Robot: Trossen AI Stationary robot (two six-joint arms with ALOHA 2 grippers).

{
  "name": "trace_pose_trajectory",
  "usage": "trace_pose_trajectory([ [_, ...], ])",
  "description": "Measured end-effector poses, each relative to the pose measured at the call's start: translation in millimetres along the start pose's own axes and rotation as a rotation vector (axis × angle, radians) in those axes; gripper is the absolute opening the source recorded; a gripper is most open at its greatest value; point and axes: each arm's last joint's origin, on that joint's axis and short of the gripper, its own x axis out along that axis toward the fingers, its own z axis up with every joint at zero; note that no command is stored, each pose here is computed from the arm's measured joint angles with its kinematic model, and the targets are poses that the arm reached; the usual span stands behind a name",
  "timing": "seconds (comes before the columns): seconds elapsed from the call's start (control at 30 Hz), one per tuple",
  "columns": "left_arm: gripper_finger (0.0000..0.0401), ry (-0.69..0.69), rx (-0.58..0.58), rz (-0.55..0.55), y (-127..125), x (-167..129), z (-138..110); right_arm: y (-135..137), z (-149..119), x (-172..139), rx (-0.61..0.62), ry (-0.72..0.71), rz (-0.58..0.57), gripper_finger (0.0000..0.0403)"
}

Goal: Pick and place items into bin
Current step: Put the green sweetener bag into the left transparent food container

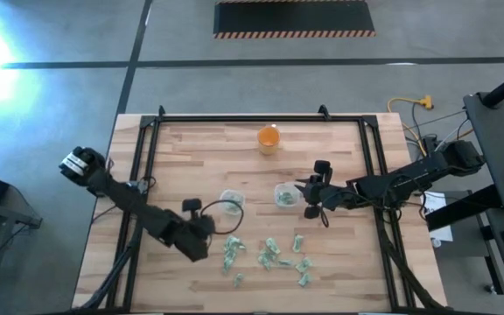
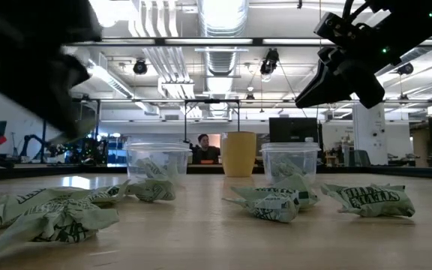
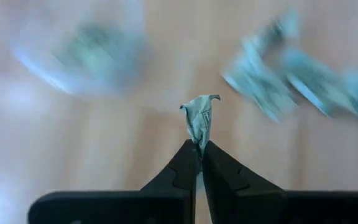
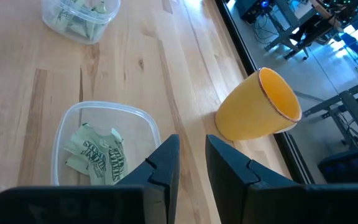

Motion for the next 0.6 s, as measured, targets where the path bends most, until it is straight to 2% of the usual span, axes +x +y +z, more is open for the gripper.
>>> trace_pose_trajectory([
  [0.23,0.0,-0.194,0.166,0.284,23.5,4.0,32.2,0.0,0.0,0.0,-0.003,0.0,0.0,0.0068],
  [0.37,0.0,-0.221,0.204,0.331,36.3,11.8,44.4,0.0,0.0,0.0,-0.004,0.0,0.0,0.0068],
  [0.6,0.0,-0.209,0.17,0.368,52.9,19.7,51.5,0.0,0.0,0.0,-0.004,0.0,0.0,0.0068],
])
